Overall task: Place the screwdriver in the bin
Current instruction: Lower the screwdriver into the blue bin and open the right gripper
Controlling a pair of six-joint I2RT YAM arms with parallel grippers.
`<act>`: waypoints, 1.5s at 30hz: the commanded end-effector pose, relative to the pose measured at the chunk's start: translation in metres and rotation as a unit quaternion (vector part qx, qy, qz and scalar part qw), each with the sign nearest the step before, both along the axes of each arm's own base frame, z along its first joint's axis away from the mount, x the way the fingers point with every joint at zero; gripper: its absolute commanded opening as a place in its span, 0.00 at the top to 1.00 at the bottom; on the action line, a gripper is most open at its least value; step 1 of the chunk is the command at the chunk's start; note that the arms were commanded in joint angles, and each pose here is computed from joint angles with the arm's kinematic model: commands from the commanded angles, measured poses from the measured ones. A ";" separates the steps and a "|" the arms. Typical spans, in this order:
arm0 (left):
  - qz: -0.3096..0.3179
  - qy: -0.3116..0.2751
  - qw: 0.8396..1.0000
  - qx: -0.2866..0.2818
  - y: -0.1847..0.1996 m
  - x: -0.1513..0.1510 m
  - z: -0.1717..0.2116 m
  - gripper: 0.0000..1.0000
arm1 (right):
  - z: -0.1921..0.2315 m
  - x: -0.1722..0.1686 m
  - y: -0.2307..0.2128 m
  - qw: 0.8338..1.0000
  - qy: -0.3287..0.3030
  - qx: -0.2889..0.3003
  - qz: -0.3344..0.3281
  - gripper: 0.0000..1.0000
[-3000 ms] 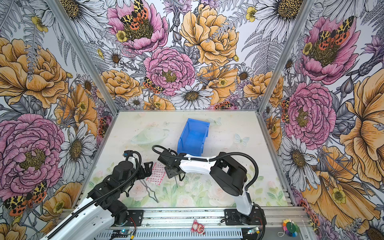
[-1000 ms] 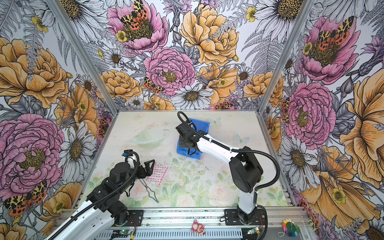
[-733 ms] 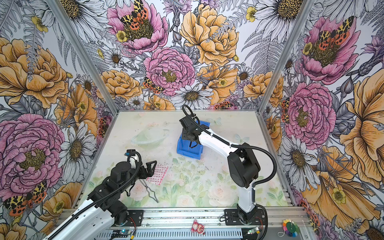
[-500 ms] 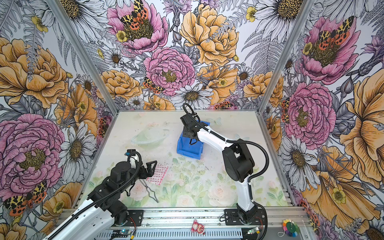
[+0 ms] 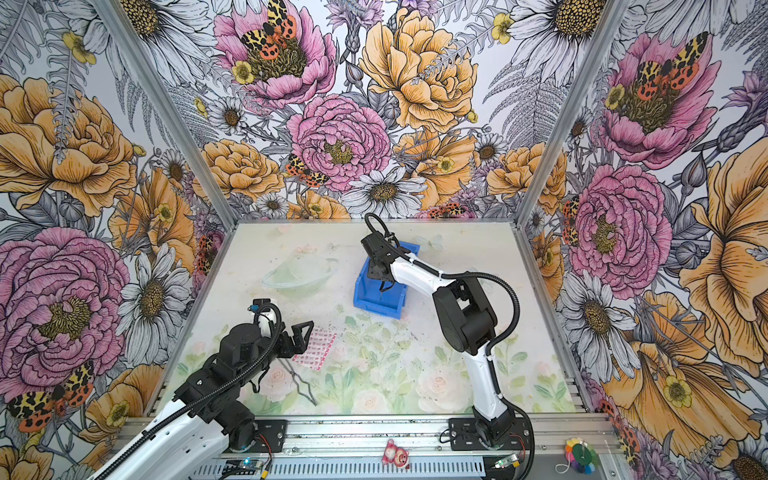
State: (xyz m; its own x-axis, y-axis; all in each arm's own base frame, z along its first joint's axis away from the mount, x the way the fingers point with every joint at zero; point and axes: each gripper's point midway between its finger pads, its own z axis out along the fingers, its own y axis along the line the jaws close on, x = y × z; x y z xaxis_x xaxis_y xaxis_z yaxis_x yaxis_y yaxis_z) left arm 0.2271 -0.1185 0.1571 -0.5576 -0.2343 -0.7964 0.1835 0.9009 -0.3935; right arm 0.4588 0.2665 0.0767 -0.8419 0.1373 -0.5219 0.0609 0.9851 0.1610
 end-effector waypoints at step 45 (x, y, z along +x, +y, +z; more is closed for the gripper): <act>0.028 -0.038 0.999 0.017 0.012 0.008 0.023 0.01 | 0.112 -0.011 -0.017 0.992 -0.124 -0.021 0.025 0.53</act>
State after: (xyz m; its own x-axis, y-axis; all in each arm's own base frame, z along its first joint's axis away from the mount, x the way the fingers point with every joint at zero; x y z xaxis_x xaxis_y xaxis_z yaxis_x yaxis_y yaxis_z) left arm 0.2289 -0.1126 0.1600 -0.5354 -0.2369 -0.8107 0.1662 0.9116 -0.3761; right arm 0.4538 0.2563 0.1601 -0.7414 0.1017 -0.6634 -0.0007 0.9883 0.1522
